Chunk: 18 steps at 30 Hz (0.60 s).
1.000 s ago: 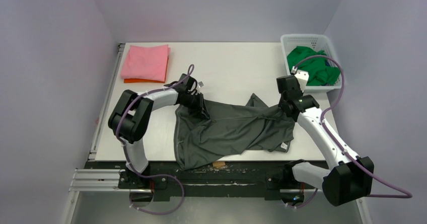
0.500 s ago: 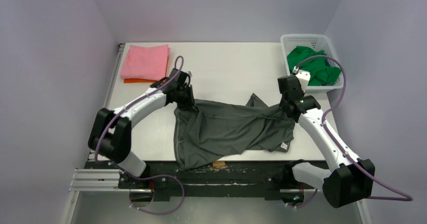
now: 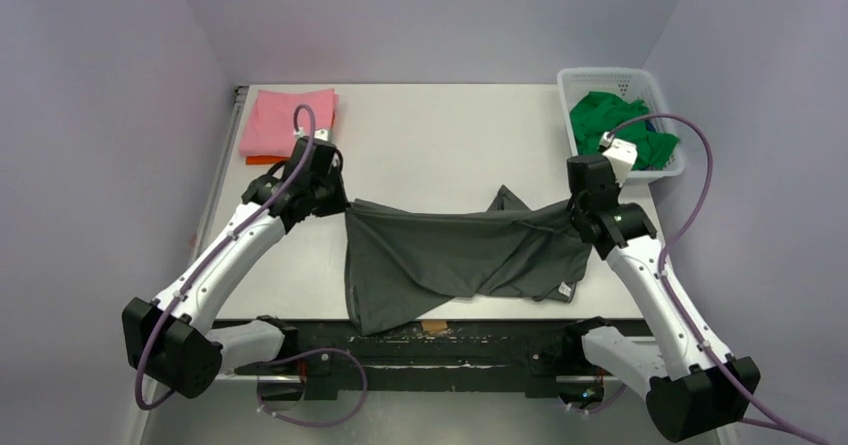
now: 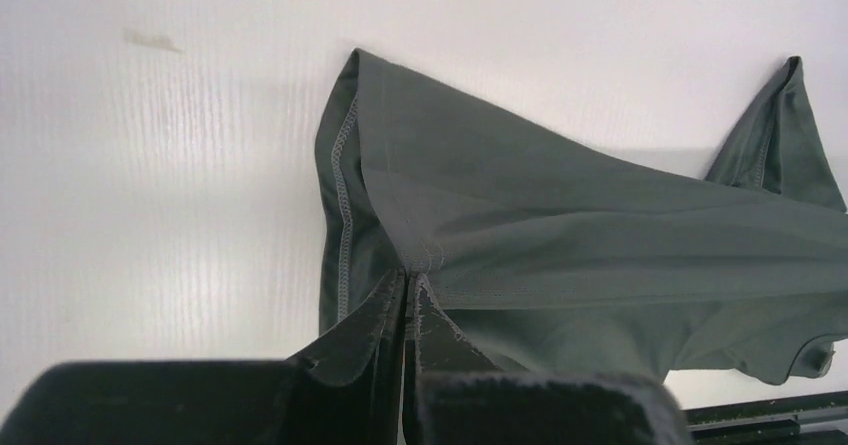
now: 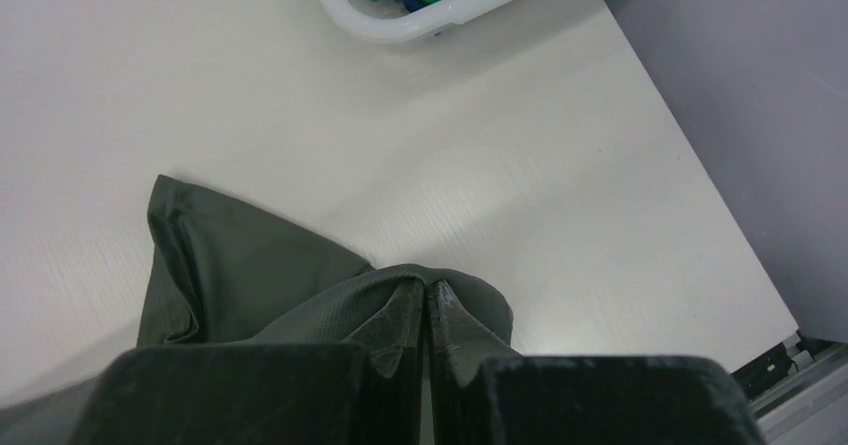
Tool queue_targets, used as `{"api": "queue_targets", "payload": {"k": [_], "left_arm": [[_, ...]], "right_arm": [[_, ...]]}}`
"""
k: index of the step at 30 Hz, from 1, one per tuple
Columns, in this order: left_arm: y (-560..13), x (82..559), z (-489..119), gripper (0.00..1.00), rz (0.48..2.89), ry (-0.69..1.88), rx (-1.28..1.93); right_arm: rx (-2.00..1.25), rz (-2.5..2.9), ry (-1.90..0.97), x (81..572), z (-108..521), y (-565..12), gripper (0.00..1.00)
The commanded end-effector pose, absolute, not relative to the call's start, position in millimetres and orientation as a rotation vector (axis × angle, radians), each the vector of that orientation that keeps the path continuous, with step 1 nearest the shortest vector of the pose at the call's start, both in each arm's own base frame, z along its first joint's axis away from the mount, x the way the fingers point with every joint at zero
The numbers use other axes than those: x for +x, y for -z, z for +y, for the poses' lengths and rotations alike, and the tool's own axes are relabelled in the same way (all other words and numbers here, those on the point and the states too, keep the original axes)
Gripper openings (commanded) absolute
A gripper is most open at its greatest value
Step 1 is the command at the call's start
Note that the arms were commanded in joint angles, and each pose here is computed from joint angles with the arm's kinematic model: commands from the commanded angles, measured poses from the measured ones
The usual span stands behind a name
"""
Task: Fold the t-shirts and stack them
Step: Flatten out the tshirt
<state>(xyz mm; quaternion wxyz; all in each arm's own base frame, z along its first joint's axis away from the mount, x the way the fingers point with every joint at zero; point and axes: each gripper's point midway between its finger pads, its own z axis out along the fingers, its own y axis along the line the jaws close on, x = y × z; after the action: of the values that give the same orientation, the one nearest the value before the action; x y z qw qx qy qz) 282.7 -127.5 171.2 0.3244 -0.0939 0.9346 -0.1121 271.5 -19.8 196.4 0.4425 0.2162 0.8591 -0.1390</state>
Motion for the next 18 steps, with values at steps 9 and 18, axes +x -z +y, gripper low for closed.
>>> {"api": "queue_targets", "payload": {"k": [9, 18], "left_arm": [[-351, 302, -115, 0.0, 2.001, 0.378, -0.16], [-485, 262, -80, 0.0, 1.675, 0.359, -0.134]], "right_arm": [[0.469, 1.767, 0.058, 277, -7, -355, 0.0], [0.372, 1.525, -0.041, 246, -8, -481, 0.0]]}}
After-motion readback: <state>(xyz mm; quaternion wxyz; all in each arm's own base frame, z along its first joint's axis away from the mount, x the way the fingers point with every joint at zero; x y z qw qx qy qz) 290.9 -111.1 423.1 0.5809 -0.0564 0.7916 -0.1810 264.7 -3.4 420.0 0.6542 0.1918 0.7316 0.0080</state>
